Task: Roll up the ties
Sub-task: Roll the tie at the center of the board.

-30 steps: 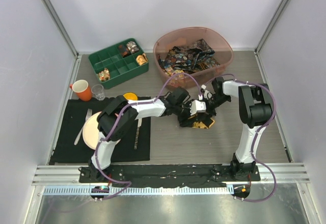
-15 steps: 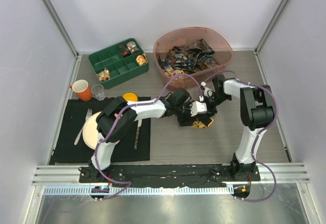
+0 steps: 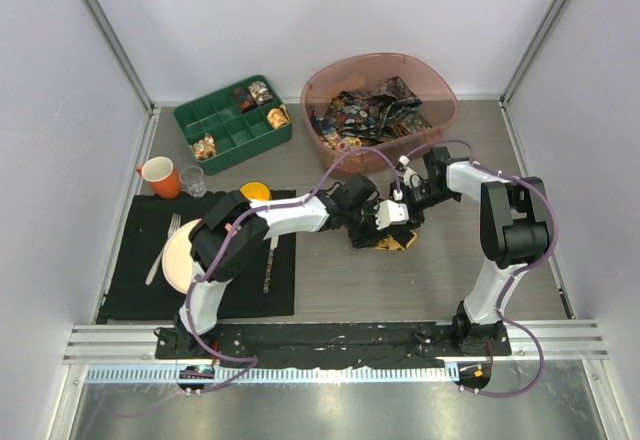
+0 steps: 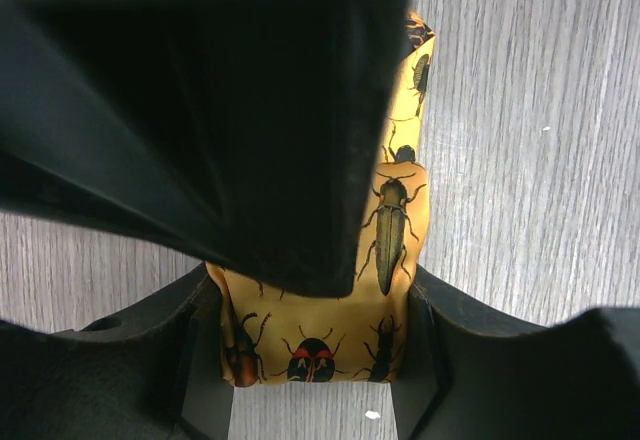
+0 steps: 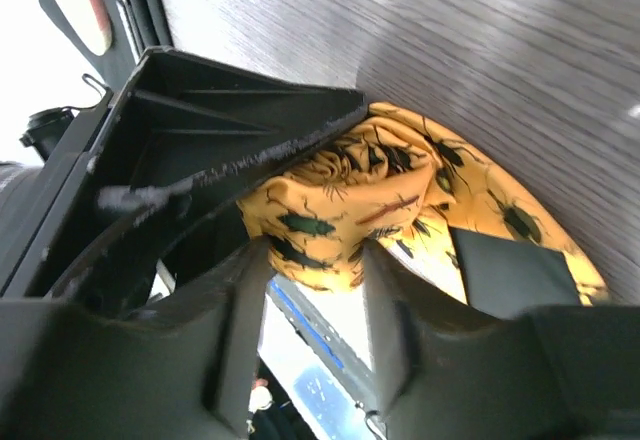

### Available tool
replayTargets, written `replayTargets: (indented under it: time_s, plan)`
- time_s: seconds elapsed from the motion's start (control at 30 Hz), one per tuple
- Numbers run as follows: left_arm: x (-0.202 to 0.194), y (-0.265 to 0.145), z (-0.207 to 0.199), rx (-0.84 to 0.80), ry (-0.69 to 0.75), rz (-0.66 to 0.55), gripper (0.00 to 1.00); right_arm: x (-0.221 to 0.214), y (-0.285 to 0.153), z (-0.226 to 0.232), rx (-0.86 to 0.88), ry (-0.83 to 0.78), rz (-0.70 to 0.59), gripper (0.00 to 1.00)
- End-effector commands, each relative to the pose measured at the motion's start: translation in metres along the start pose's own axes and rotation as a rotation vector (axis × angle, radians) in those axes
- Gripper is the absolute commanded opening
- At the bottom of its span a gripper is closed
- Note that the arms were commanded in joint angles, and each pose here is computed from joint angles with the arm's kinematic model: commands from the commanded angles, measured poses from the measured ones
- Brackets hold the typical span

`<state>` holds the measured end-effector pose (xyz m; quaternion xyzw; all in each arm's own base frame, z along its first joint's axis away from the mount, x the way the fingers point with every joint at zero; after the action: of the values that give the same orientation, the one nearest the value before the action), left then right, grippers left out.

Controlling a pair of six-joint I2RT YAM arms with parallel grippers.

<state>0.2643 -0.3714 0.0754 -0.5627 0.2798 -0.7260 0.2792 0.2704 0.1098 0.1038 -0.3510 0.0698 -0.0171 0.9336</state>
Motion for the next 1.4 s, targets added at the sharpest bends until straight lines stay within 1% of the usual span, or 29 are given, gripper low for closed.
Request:
replayTargets:
  time_s: [0.0, 0.07, 0.1, 0.13, 0.2, 0.4, 0.5, 0.67, 0.87, 1.0, 1.2, 1.37]
  plan:
    - [-0.037, 0.005, -0.019, -0.075, -0.034, 0.175, 0.37, 0.007, 0.008, -0.002, -0.034, -0.041, -0.039, 0.32]
    - [-0.034, 0.003, -0.018, -0.076, -0.030, 0.160, 0.42, 0.011, 0.010, -0.012, -0.093, -0.040, -0.046, 0.14]
    - [-0.031, 0.002, -0.017, -0.080, -0.031, 0.145, 0.46, 0.009, 0.014, -0.021, -0.134, -0.020, -0.029, 0.01]
    - [-0.027, -0.001, -0.016, -0.075, -0.027, 0.132, 0.52, 0.010, 0.014, -0.025, -0.158, -0.015, -0.029, 0.01]
    - [-0.020, -0.003, -0.014, -0.068, -0.021, 0.102, 0.59, 0.009, 0.017, -0.037, -0.203, 0.013, -0.013, 0.01]
    - [0.008, -0.007, 0.006, -0.004, 0.006, -0.001, 0.68, 0.008, 0.014, -0.058, -0.300, 0.055, -0.015, 0.01]
    - [0.022, -0.007, 0.006, -0.032, 0.014, -0.070, 0.72, 0.011, 0.012, -0.064, -0.333, 0.060, -0.019, 0.01]
    - [0.037, -0.002, 0.013, -0.053, 0.018, -0.136, 0.75, 0.017, 0.012, -0.069, -0.385, 0.059, -0.027, 0.01]
    - [0.042, 0.006, 0.018, -0.069, 0.028, -0.152, 0.75, 0.024, 0.010, -0.078, -0.472, 0.064, -0.052, 0.01]
    - [0.040, 0.009, 0.015, -0.100, 0.029, -0.135, 0.75, 0.034, 0.008, -0.081, -0.519, 0.057, -0.082, 0.01]
    - [0.032, 0.012, 0.013, -0.115, 0.036, -0.108, 0.75, 0.039, 0.013, -0.079, -0.505, 0.022, -0.081, 0.01]
    - [0.037, 0.014, 0.018, -0.082, 0.019, -0.127, 0.75, 0.037, 0.017, -0.078, -0.489, 0.014, -0.081, 0.01]
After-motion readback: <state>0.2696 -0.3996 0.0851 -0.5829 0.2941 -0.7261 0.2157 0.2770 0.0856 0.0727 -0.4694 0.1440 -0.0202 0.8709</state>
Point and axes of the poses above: each gripper's point midway between its finger pads, its own y axis out along the fingers, its own z axis along the line the jaws close on, x = y × z, the point moved 7 cm from there along -y, back along the fingers, and after that the axes turned 13 degrees about y, right-handed, at the moved point
